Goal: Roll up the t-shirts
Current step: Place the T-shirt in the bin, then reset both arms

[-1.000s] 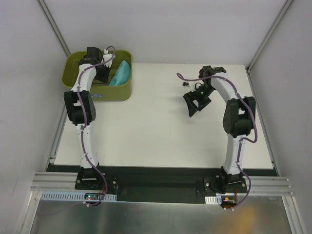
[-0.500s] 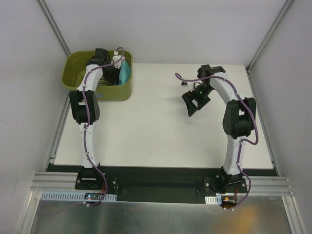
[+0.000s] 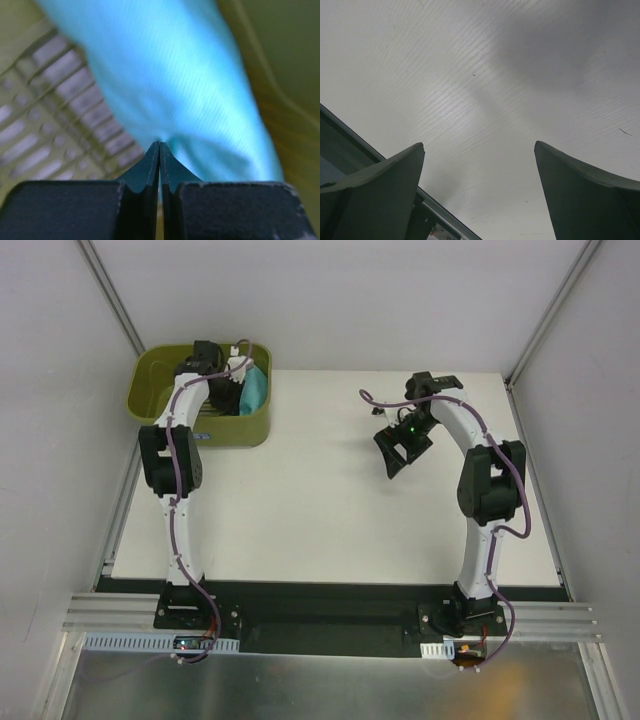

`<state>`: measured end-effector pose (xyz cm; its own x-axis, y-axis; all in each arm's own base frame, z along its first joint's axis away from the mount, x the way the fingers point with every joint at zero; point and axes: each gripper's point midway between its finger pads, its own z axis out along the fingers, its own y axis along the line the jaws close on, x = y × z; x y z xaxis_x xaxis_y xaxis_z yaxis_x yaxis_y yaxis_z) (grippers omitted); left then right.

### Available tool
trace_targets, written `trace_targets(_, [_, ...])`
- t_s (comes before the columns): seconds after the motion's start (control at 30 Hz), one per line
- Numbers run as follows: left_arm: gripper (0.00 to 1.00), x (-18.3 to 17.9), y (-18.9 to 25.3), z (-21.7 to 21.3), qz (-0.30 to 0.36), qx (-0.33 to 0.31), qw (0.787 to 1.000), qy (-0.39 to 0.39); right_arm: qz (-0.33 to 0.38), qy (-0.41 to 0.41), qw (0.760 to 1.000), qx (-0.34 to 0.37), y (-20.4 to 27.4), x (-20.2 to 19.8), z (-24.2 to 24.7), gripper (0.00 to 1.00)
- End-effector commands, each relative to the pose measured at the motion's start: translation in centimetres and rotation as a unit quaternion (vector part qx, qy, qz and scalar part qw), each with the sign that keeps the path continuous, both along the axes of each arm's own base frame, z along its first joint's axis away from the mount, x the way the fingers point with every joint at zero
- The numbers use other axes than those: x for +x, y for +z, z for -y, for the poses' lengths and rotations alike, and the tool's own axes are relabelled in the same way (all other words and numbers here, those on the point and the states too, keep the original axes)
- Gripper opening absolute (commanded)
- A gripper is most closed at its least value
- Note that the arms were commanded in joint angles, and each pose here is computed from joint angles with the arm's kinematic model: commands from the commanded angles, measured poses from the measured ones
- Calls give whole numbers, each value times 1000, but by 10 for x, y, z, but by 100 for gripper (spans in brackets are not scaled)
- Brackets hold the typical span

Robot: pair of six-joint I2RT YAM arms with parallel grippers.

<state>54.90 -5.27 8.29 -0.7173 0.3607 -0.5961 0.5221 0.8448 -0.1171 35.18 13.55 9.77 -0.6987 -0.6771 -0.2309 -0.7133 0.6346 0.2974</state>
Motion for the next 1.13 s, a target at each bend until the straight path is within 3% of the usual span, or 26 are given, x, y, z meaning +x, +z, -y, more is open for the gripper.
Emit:
trace_targets(0.0, [2,-7,84,-34,80,87,992,44,54,5,999,-8,29,7,3,96])
trace_targets(0.07, [3,-9,99,-43,94,108,988,58,63,6,998,-8,32,12,2,96])
trace_targets(0.1, [9,-11,118,-42,114,109,986,55,70,6,998,-6,36,15,1,96])
trace_targets(0.2, [13,-22,158,-30,152,80,985,36,79,5,997,-1,40,20,-3,96])
trace_targets(0.23, [27,-25,166,-26,159,68,984,31,78,6,997,0,39,21,-5,96])
trace_targets(0.37, [58,-65,208,19,187,-1,982,-33,123,-4,992,-12,54,34,-10,96])
trace_targets(0.43, [68,-78,212,28,182,-7,982,-43,167,-19,985,-28,67,48,-11,96])
trace_targets(0.63, [82,-131,204,75,137,-51,985,-89,211,-58,976,5,104,55,-28,96])
trace_targets(0.7, [99,-150,196,93,115,-68,986,-103,221,-56,974,14,116,49,-34,96])
trace_targets(0.93, [99,-215,157,145,30,-105,980,-166,234,6,972,17,127,2,-63,96])
trace_targets(1.1, [99,-242,138,142,17,-91,980,-174,247,67,967,-10,123,-29,-63,96])
